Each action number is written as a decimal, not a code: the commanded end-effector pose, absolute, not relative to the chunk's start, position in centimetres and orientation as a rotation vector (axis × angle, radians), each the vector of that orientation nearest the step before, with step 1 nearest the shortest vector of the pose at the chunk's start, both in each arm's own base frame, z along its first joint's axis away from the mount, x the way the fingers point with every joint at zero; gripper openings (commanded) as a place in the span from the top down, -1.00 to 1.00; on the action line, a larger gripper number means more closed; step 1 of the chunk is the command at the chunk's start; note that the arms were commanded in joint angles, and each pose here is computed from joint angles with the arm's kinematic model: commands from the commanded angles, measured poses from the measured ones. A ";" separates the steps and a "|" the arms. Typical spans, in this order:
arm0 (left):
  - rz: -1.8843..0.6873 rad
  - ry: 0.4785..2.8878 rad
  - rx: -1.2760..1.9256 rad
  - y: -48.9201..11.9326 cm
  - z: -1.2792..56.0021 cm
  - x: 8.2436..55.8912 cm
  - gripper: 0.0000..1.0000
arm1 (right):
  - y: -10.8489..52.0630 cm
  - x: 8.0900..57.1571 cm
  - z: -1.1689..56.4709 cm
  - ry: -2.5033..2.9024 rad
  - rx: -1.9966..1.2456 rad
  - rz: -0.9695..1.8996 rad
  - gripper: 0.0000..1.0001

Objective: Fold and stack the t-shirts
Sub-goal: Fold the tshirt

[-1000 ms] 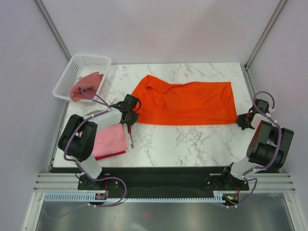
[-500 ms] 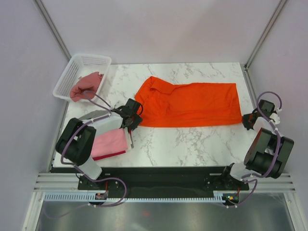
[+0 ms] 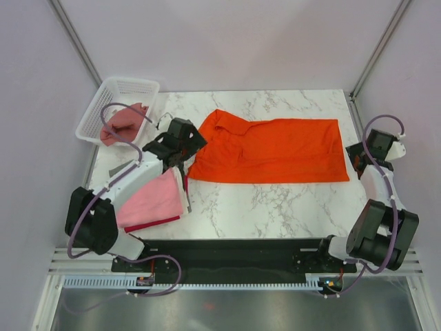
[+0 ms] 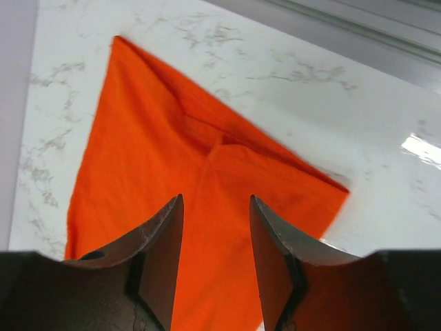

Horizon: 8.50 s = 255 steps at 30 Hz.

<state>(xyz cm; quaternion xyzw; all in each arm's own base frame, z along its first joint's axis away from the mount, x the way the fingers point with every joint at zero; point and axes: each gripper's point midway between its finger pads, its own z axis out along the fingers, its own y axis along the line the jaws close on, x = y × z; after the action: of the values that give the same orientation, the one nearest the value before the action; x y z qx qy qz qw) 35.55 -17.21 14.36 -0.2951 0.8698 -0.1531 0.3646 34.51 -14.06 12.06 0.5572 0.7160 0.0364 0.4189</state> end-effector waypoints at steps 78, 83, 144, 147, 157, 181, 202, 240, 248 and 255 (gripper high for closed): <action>-0.442 2.168 -0.527 -24.0 13.9 58.9 0.96 | -16.7 59.2 4.1 2.031 1.115 -0.035 1.00; -0.461 2.134 -0.486 -24.0 16.7 58.6 0.96 | -16.3 59.7 5.7 2.021 1.078 0.003 1.00; -0.424 2.246 -0.387 -23.0 18.2 41.7 0.96 | -15.9 45.1 13.5 1.963 1.185 0.150 1.00; -0.438 2.267 -0.383 -23.1 17.6 40.3 0.96 | -15.7 44.2 12.7 1.980 1.189 0.141 1.00; -0.430 2.370 -0.390 -23.3 13.5 36.1 0.96 | -15.7 41.4 9.4 2.007 1.251 0.076 1.00; -0.437 2.376 -0.285 -21.6 13.7 33.1 -0.84 | -13.6 38.3 14.6 1.890 1.138 0.005 -0.22; -0.511 2.440 -0.280 -18.9 12.9 36.1 -0.74 | 1.8 38.2 12.6 2.149 0.672 0.296 -0.05; -0.583 2.498 -0.222 -21.1 8.7 38.6 -0.54 | 29.5 35.2 6.3 2.401 0.407 0.691 0.30; -0.599 2.508 -0.208 -21.4 8.3 38.1 -0.47 | 28.9 35.0 4.5 2.429 0.429 0.584 0.21; -0.604 2.525 -0.204 -21.7 7.7 37.8 -0.47 | 29.2 34.8 3.4 2.453 0.427 0.570 0.21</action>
<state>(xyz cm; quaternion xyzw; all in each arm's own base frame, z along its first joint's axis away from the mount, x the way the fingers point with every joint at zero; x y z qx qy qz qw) 37.48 -21.00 6.59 -0.1001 0.9410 -0.2069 0.2482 33.79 28.40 2.79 0.1525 0.9251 0.2117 0.2758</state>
